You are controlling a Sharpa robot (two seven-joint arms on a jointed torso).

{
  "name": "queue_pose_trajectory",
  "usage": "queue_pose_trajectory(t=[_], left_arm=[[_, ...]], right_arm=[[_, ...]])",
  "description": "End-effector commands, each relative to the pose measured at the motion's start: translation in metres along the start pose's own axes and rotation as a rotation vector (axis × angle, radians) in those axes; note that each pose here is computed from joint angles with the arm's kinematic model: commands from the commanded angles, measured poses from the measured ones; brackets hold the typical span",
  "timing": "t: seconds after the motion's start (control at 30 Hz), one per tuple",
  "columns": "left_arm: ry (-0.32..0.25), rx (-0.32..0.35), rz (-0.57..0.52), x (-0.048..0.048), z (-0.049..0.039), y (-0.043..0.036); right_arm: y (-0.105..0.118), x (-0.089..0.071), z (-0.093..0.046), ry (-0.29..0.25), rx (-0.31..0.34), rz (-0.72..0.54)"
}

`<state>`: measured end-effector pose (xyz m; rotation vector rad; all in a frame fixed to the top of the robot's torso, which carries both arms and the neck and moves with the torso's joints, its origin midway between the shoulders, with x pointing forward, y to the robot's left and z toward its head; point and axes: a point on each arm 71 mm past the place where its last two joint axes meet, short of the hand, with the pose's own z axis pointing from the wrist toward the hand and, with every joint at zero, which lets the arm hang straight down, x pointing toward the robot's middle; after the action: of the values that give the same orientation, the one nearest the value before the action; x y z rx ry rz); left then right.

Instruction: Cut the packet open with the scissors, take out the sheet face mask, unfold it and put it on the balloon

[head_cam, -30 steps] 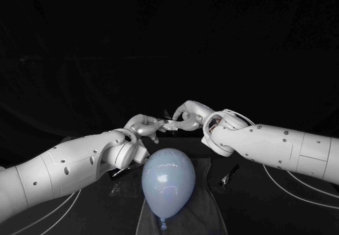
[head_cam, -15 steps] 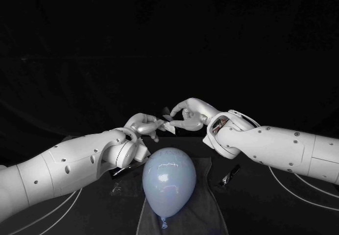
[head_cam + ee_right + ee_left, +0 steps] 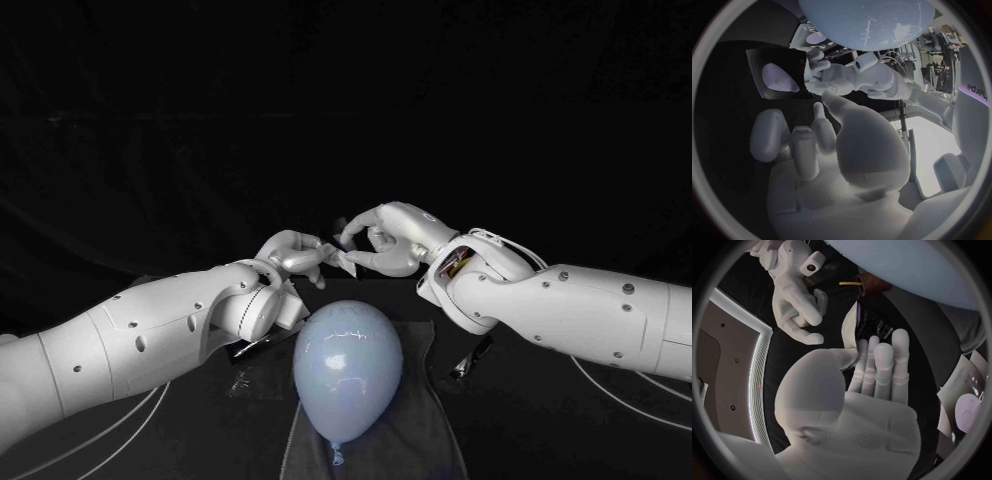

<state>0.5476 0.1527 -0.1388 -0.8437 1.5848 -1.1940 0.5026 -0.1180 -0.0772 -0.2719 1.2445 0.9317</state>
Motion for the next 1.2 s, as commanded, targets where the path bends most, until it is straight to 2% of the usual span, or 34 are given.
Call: queue_pose_trajectory(t=[0.03,0.2,0.4,0.5,0.8,1.2], left_arm=[[0.005,0.003,0.005,0.0004,0.0004,-0.0017],[0.006,0.0,0.01,0.0001,0.0008,-0.0013],[0.014,-0.002,0.012,0.0019,0.0015,-0.0015],[0.016,-0.002,0.012,0.0023,0.0014,-0.0016],[0.019,-0.003,0.012,0.0016,0.0007,-0.0014],[0.025,-0.003,0.013,0.0023,0.0002,-0.0015]], right_arm=[[0.016,0.0,-0.001,-0.017,-0.141,-0.096],[0.024,0.009,-0.001,0.056,-0.16,-0.152],[0.024,0.021,0.002,0.108,-0.12,-0.209],[0.023,0.024,0.003,0.118,-0.097,-0.226],[0.015,0.026,0.005,0.108,-0.024,-0.264],[0.009,0.023,0.005,0.061,0.016,-0.274]])
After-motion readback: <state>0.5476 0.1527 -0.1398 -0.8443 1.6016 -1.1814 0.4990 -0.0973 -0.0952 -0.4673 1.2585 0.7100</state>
